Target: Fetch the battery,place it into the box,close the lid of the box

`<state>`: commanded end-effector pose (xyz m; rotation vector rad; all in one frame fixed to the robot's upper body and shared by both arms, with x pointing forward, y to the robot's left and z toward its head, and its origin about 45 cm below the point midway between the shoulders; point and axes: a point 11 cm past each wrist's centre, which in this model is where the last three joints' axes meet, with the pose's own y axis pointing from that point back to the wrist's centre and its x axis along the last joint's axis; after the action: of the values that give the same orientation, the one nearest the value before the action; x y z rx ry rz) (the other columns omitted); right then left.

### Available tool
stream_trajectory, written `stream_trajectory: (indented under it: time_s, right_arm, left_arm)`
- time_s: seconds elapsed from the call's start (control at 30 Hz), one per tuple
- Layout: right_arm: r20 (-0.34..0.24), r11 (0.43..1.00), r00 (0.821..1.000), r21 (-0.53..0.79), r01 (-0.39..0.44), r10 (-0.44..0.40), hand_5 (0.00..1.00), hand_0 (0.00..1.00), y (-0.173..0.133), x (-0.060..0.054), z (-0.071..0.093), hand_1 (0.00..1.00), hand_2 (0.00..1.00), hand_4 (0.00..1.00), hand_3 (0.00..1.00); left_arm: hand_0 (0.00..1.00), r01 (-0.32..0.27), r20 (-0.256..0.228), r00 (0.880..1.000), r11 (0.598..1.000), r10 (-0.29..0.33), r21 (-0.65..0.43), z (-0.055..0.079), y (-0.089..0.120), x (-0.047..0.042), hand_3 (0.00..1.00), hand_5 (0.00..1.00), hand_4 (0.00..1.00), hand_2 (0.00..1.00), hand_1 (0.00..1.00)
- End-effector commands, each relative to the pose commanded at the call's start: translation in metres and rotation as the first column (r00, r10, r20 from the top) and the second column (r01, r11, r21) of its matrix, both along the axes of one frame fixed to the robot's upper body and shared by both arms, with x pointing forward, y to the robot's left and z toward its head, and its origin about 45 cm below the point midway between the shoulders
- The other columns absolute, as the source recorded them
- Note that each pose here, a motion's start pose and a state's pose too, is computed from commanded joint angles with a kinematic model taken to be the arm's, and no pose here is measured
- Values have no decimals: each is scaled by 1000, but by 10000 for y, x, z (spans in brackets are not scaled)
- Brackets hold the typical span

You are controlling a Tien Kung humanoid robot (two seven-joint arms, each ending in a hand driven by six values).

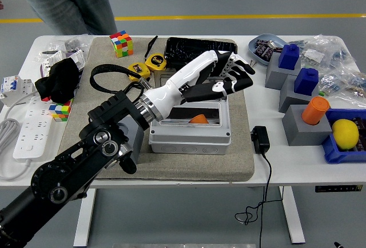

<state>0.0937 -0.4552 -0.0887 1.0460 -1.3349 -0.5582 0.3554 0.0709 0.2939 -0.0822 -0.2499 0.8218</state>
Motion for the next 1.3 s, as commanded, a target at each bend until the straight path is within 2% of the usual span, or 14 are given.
stream_trajectory:
  time_s: [0.07, 0.17, 0.2, 0.3, 0.37, 0.4, 0.43, 0.53, 0.67, 0.83, 0.93, 1.07, 1.13, 1.3]
  right_arm:
    - [0, 1000, 1000, 0, 0, 0, 998, 753, -2, 0, 1, 692, 705, 998, 738]
    - [0, 1000, 1000, -1, 1, -1, 998, 753, -5, -3, 1, 692, 705, 998, 738]
    - [-1, 1000, 1000, -1, 2, -2, 998, 751, -6, -5, 1, 692, 704, 998, 737]
    - [-1, 1000, 1000, -1, 1, -1, 998, 751, -4, -3, 1, 692, 704, 998, 737]
    - [0, 1000, 1000, 0, 1, -1, 998, 751, -2, 1, 1, 692, 704, 998, 737]
    - [0, 1000, 1000, 0, 1, -1, 998, 752, -1, 3, 1, 692, 705, 998, 737]
    - [1, 1000, 1000, 0, 1, -1, 998, 752, -1, 5, 1, 692, 705, 998, 737]
    - [1, 1000, 1000, -1, 1, -1, 998, 752, -5, 6, 3, 692, 705, 998, 737]
    - [1, 1000, 1000, -4, 2, -2, 998, 752, -12, 3, 5, 690, 705, 998, 737]
    - [4, 1000, 1000, -3, 4, -4, 998, 751, -15, 12, 9, 691, 705, 998, 737]
    - [3, 1000, 1000, -3, 5, -5, 998, 751, -16, 7, 8, 691, 705, 998, 737]
    - [1, 1000, 1000, -6, 5, -5, 998, 752, -31, -2, 12, 691, 705, 998, 737]
    - [2, 1000, 1000, -6, 5, -5, 998, 752, -33, -1, 13, 691, 705, 998, 737]
    - [4, 1000, 1000, -6, 5, -4, 998, 752, -33, 10, 16, 692, 705, 998, 737]
  left_arm:
    - [571, -46, -54, 998, 996, 43, -73, -1, 99, 117, 660, 734, 998, 678, 706]
    - [571, -123, -136, 985, 981, 103, -149, -56, 241, 285, 660, 734, 998, 678, 706]
    - [751, -145, -133, 983, 980, 127, -136, -82, 275, 326, 694, 751, 998, 728, 789]
    - [751, -231, -73, 971, 973, 229, -26, -196, 387, 461, 694, 751, 998, 728, 789]
    - [751, -261, -28, 964, 964, 263, 56, -285, 431, 510, 694, 751, 998, 728, 789]
    - [900, -272, -7, 962, 958, 274, 94, -329, 447, 524, 719, 765, 998, 779, 882]
    - [900, -278, 19, 960, 951, 278, 137, -369, 453, 529, 719, 765, 998, 779, 882]
    - [900, -278, 92, 961, 929, 263, 247, -452, 438, 512, 719, 765, 998, 779, 882]
    - [935, -262, 194, 960, 884, 200, 388, -527, 376, 448, 713, 783, 998, 782, 895]
    - [937, -244, 304, 950, 788, 76, 565, -608, 310, 333, 703, 791, 998, 765, 886]
    - [937, -248, 365, 931, 709, -15, 660, -648, 284, 257, 703, 791, 998, 765, 886]
    - [926, -290, 449, 886, 612, -119, 735, -642, 255, 171, 694, 782, 998, 733, 853]
    - [926, -298, 466, 873, 602, -140, 740, -621, 244, 138, 694, 782, 998, 733, 853]
    - [917, -300, 482, 863, 610, -154, 733, -563, 217, 86, 695, 793, 998, 726, 835]
